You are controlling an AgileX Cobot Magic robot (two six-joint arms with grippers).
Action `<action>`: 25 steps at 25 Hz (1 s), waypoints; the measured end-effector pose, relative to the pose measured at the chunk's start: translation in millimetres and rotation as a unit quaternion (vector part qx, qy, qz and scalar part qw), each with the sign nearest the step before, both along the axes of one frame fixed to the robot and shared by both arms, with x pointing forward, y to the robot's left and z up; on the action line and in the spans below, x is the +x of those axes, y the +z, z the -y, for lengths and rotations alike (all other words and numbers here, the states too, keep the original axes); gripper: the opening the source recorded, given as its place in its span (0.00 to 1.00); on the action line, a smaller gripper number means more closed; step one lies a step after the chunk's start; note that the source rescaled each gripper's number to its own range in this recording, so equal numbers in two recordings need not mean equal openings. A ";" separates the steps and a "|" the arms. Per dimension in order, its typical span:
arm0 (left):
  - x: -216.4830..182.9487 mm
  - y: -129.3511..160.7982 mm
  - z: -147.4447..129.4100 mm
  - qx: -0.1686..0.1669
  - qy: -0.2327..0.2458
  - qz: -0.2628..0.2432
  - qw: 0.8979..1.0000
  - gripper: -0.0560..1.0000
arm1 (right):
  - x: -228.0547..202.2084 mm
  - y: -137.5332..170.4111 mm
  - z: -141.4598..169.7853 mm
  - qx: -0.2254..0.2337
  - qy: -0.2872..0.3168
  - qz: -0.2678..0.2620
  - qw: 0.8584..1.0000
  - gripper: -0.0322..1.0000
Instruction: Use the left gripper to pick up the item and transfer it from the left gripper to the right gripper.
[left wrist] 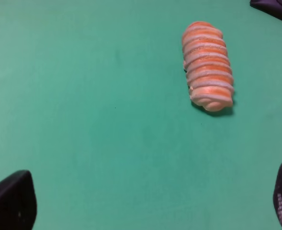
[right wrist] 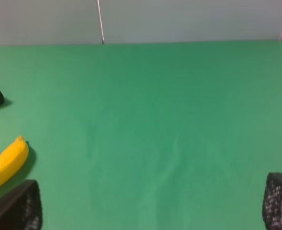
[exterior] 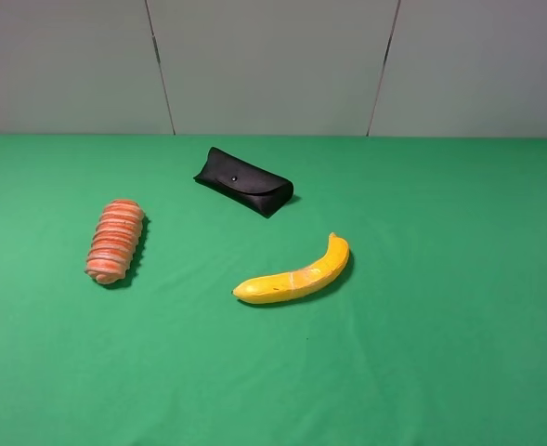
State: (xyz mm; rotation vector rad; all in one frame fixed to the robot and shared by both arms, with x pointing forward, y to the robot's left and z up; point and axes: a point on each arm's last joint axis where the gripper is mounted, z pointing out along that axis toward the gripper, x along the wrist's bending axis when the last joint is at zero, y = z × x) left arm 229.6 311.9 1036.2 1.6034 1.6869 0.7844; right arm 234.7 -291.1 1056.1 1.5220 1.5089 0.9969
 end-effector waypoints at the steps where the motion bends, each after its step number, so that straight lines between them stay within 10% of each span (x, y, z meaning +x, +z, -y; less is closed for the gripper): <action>1: 0.0 0.0 0.0 0.000 0.000 0.000 1.000 1.00 | 0.0 0.0 0.0 0.000 0.000 0.000 1.000 1.00; 25: 0.0 8.7 -1.9 0.011 0.008 -0.029 0.999 1.00 | 0.0 0.0 0.0 0.000 0.000 0.000 1.000 1.00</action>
